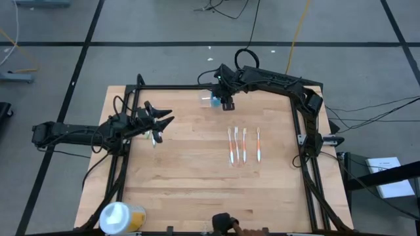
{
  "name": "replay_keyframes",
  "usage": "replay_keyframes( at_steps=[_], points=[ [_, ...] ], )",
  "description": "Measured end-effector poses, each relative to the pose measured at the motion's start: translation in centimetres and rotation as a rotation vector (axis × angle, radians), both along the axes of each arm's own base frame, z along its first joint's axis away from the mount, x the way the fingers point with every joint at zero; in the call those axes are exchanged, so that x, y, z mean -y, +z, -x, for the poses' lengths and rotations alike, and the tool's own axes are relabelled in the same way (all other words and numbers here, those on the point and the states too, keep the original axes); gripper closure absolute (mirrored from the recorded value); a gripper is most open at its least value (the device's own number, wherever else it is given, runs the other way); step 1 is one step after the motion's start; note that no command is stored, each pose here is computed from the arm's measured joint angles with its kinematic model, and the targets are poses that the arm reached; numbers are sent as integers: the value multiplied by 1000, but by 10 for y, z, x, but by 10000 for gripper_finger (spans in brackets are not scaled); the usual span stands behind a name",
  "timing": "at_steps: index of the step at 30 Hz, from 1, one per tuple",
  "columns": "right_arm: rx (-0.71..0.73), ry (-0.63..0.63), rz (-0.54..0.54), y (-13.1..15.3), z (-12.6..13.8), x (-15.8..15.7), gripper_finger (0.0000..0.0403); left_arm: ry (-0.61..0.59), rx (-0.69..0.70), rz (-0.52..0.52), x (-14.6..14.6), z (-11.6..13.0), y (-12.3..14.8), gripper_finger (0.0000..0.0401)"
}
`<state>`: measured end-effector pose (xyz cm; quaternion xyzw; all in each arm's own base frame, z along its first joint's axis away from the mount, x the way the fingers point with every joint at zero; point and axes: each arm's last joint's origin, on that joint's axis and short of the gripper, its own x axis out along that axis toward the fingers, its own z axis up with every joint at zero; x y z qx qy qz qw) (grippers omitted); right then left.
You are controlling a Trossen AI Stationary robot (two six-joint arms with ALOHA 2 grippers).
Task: Pick & Place toothbrushing station
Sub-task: Put the orange toothbrush into the transparent organizer
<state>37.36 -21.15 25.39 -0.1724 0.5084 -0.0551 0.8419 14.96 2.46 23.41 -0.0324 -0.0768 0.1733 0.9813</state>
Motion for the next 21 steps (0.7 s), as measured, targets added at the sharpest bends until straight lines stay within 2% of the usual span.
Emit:
replay_keyframes(
  at_steps=[5, 10, 16, 21],
  points=[
    [26, -60, -32, 4, 0, -3, 200, 0, 0, 0, 0, 0, 0, 244],
    [78, -131, -79, 29, 11, -14, 209, -1, 0, 0, 0, 0, 0, 244],
    [174, -176, -291, 66, 37, -36, 217, 0, 0, 0, 0, 0, 0, 244],
    [217, -140, -373, 67, 61, -70, 218, 0, 1, 0, 0, 0, 0, 244]
  ],
)
